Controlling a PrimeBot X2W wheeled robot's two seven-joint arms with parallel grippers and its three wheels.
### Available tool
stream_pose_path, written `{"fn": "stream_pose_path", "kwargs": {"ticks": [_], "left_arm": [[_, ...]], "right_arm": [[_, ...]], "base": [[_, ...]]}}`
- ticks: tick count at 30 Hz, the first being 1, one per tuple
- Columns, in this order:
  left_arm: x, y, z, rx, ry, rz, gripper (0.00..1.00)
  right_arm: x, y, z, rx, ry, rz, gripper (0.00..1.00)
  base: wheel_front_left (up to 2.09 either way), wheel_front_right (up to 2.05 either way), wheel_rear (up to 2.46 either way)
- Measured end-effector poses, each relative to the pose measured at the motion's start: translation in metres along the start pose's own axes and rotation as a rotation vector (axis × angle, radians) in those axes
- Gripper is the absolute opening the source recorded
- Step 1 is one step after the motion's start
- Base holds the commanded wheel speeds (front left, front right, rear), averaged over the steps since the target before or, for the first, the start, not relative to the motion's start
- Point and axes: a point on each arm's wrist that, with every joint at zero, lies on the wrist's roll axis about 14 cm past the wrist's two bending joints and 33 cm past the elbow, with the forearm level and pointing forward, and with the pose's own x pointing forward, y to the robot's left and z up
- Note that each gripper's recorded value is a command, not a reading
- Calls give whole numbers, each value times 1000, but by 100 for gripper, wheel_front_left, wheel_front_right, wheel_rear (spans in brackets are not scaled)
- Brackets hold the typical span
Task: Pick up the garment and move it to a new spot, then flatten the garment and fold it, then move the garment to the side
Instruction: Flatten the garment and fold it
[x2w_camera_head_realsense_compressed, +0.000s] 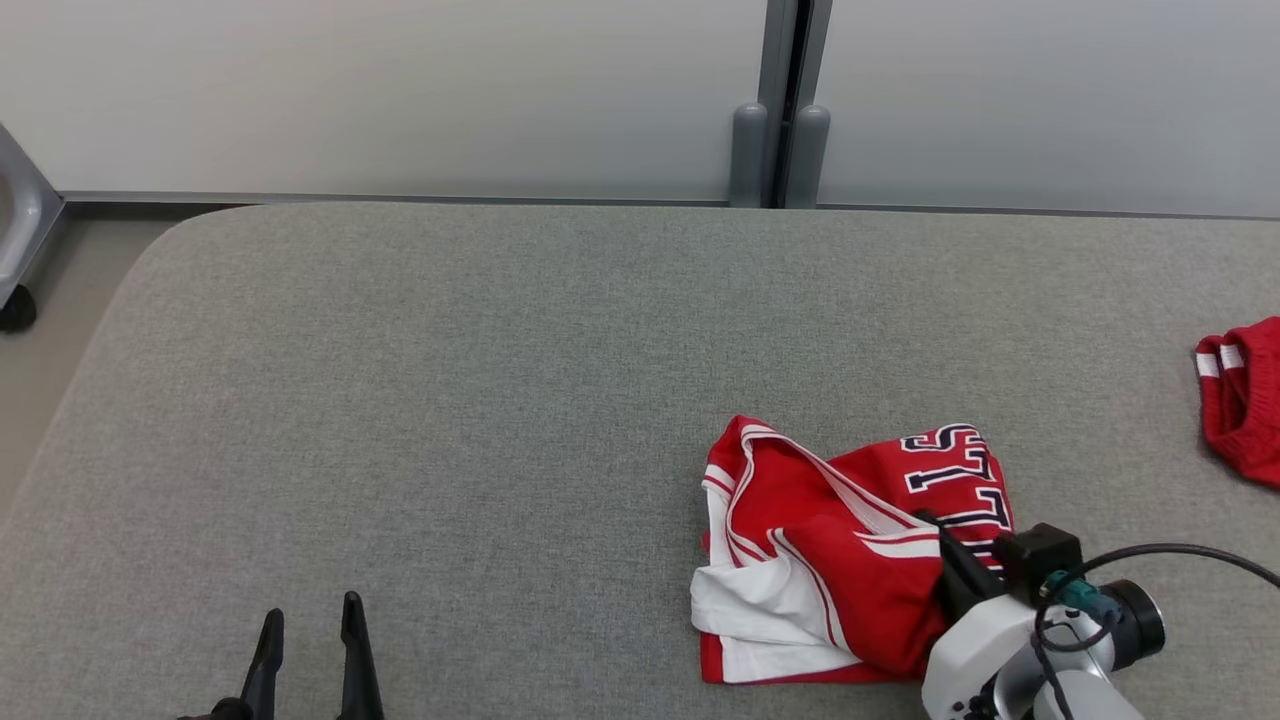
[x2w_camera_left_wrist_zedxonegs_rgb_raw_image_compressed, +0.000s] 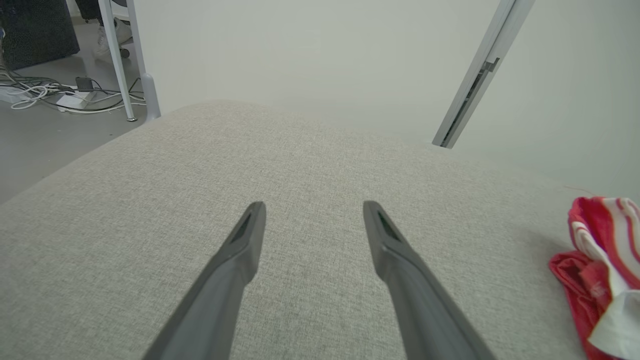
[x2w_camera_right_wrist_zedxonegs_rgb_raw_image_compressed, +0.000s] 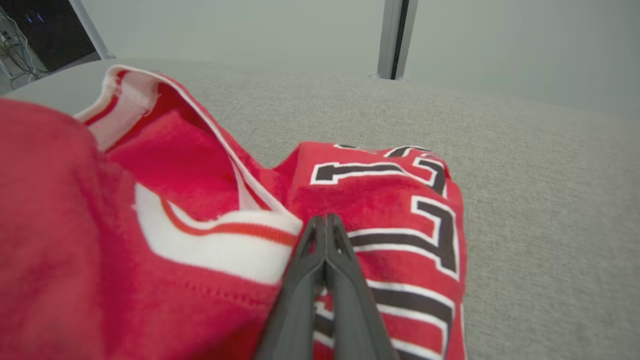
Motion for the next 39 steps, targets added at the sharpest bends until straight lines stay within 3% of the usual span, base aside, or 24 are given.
{"fn": "stream_pose_path", "kwargs": {"ticks": [10, 17, 31, 39], "left_arm": [[-1, 2, 5, -11, -19, 11, 100], [-8, 9, 4, -19, -19, 39, 100], [-13, 4, 6, -40, -30, 23, 100], [-11, -7, 14, -40, -53, -15, 100]], "right_arm": [[5, 75, 1, -24, -7, 222, 0], [-3, 109, -11, -51, 34, 334, 0], [-16, 140, -13, -102, 50, 426, 0], [-18, 131, 16, -52, -45, 372, 0]], "base": [[0, 0, 0], [0, 0, 0], [0, 0, 0], [0, 0, 0]]}}
